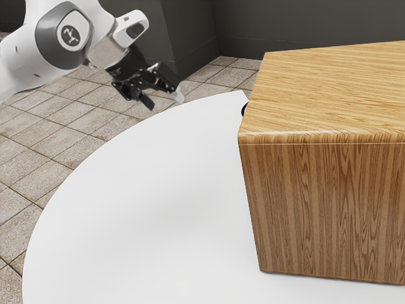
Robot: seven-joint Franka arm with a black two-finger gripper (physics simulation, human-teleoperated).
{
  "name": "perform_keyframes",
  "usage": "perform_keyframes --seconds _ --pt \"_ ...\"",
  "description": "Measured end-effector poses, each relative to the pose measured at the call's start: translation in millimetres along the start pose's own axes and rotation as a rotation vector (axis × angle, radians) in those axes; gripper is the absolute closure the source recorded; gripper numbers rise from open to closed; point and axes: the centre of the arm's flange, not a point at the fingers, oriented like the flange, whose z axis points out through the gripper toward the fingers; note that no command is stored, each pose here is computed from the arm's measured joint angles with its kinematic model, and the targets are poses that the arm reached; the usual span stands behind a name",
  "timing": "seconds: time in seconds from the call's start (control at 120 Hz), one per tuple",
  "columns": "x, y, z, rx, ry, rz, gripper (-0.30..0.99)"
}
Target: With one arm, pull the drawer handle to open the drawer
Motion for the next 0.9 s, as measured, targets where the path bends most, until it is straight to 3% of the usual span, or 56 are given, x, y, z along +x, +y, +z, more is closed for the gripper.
perform_keyframes --seconds 0.183,0.558,0.775,0.9 --pt "-4 32 8 -0.021 -0.020 0.032 0.00" --pt "-9 40 14 -0.032 -0.065 -0.038 0.00" --pt "-8 66 16 -0.052 -0.041 -0.063 0.00" --pt "-4 60 16 -0.047 -0.018 -0.101 0.00"
